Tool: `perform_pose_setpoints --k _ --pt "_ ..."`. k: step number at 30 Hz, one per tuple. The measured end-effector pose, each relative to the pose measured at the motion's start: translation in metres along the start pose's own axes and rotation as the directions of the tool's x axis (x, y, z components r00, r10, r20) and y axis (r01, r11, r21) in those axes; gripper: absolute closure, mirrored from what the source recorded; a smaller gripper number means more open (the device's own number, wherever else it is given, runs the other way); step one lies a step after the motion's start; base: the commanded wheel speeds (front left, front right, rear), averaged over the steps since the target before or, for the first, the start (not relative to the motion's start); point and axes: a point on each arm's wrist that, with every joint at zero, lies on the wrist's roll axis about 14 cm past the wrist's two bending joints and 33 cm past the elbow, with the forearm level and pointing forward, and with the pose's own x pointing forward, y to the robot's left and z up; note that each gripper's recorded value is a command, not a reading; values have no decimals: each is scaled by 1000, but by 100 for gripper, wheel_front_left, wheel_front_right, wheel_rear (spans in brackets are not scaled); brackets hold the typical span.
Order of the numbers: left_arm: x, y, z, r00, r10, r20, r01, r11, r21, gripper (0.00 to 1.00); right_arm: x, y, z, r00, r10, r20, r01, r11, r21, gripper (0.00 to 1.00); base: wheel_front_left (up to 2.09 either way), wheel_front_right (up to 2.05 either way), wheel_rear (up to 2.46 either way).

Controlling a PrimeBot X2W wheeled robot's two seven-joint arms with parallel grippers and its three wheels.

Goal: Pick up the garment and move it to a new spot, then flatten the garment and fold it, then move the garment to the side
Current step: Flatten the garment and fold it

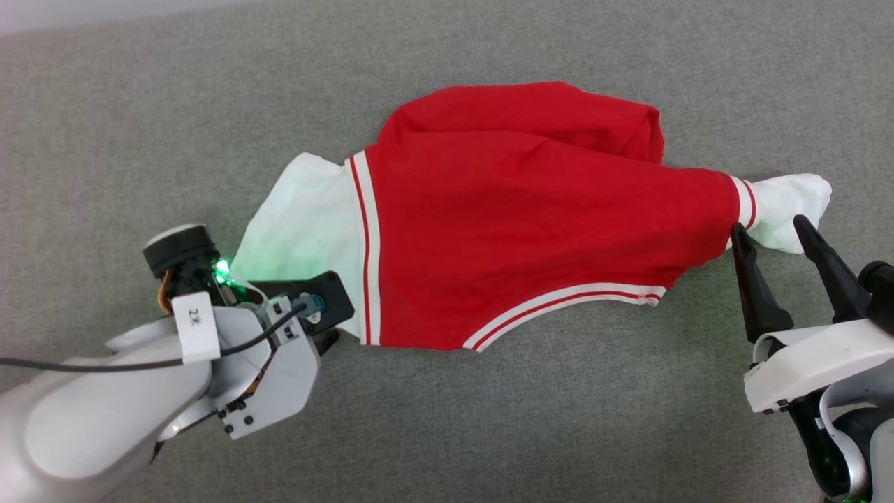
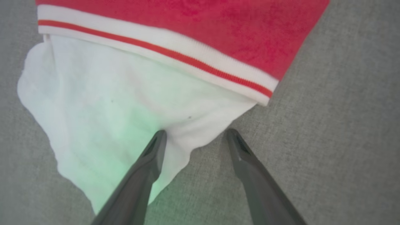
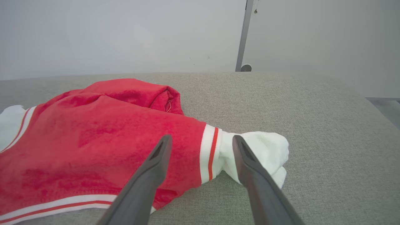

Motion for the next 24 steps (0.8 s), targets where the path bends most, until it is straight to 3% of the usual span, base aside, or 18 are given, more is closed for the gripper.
perform_pose_setpoints --k 3,4,6,7,14,24 --pt "5 1 0 1000 -6 3 6 1000 -3 0 0 -1 -4 1000 -4 -13 4 1000 -1 0 0 0 0" --pt "6 0 0 1000 -8 3 8 1000 -3 10 0 -1 -6 1000 -5 -22 5 1000 -1 0 0 0 0" --pt "8 0 0 1000 -12 3 12 1000 -6 74 0 -1 -11 999 0 -49 0 1000 -6 0 0 0 0" --pt "9 0 0 1000 -13 4 13 1000 -6 100 0 -1 -13 998 3 -60 -3 1000 -9 0 0 0 0" --pt "12 4 4 1000 -11 17 11 1000 -21 100 1 -14 -33 977 -2 -214 -11 998 -61 0 0 0 0" --pt "11 -1 4 999 -16 28 17 999 -42 100 4 -43 -52 869 -46 -493 -78 971 -228 0 0 0 0"
